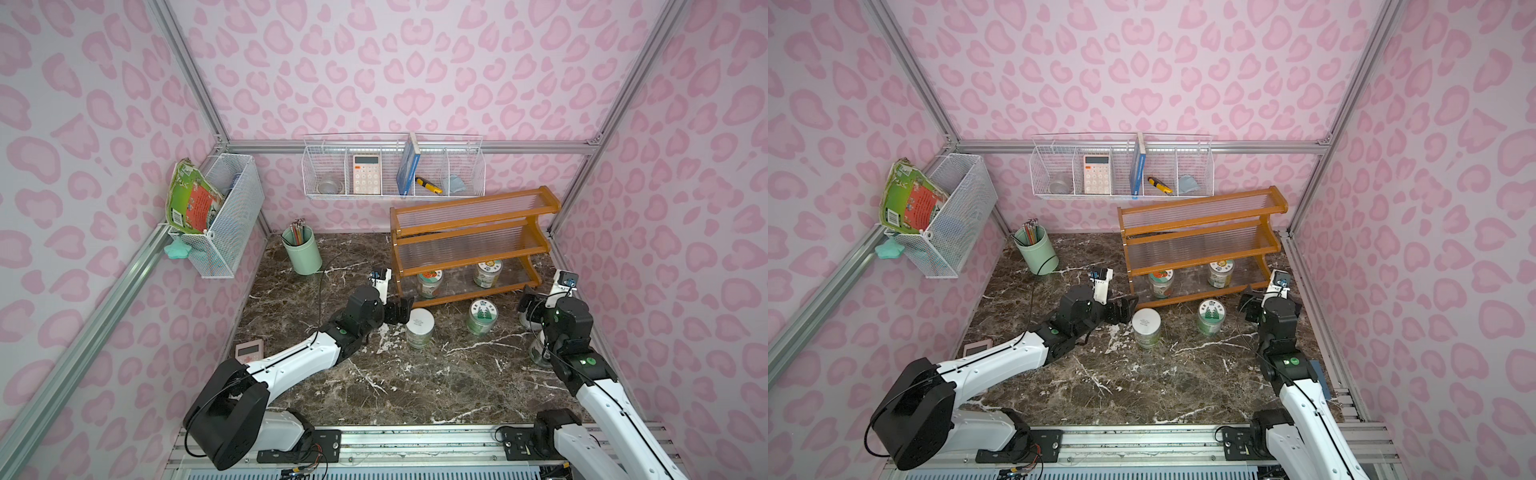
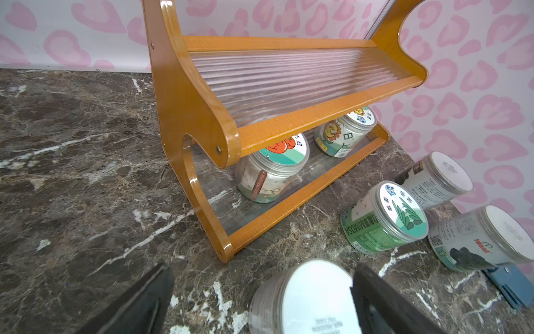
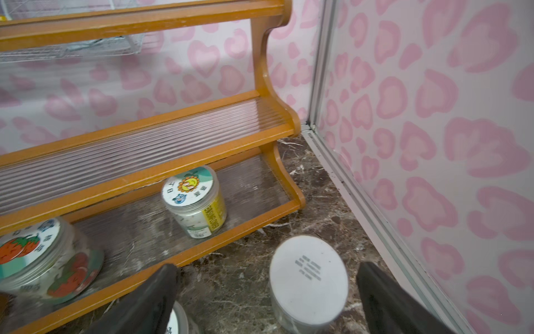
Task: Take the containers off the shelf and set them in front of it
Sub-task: 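Place the container at the center of the board, then pick up a container from the shelf.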
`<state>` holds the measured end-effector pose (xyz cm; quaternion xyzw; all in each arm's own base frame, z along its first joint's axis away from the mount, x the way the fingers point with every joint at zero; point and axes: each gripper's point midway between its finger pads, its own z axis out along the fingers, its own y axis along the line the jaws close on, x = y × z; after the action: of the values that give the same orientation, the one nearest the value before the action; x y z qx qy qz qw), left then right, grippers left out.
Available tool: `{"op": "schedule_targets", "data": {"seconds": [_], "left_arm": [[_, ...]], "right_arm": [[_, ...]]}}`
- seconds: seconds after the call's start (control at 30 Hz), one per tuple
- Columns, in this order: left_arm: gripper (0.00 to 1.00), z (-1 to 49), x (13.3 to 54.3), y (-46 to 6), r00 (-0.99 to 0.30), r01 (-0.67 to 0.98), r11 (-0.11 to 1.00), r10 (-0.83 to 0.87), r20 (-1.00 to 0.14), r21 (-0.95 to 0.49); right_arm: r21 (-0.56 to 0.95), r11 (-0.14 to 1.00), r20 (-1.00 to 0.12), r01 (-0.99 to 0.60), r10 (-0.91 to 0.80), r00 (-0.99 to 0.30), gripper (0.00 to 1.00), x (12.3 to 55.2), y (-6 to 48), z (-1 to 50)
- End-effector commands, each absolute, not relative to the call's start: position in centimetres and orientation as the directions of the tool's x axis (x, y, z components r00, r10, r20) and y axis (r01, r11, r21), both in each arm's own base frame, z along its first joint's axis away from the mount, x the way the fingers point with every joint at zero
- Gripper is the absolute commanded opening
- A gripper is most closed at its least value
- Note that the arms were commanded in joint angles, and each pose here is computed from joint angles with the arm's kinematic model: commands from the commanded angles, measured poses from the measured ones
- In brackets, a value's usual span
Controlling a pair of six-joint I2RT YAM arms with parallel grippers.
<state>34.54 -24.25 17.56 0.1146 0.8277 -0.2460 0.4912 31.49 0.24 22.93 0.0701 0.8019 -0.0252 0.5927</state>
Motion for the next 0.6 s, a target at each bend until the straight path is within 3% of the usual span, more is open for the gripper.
{"op": "schedule_targets", "data": {"seconds": [0.0,0.3,0.57], "left_arm": [[1.00,17.3,34.6,-24.4,-0.505,0.443,0.848,-0.033,-0.863,-0.292],[0.99,16.8,34.8,-24.3,-0.544,0.446,0.832,-0.039,-0.838,-0.328],[1.00,16.4,34.8,-24.0,-0.591,0.451,0.791,-0.082,-0.802,-0.414]], "right_arm": [[0.055,0.998,-0.948,-0.036,0.041,-0.315,0.99,32.5,3.1,22.7],[0.097,0.969,-0.916,-0.227,-0.002,-0.402,0.99,36.8,4.7,20.3],[0.131,0.944,-0.904,-0.302,-0.011,-0.428,0.99,39.9,5.3,19.0]]}}
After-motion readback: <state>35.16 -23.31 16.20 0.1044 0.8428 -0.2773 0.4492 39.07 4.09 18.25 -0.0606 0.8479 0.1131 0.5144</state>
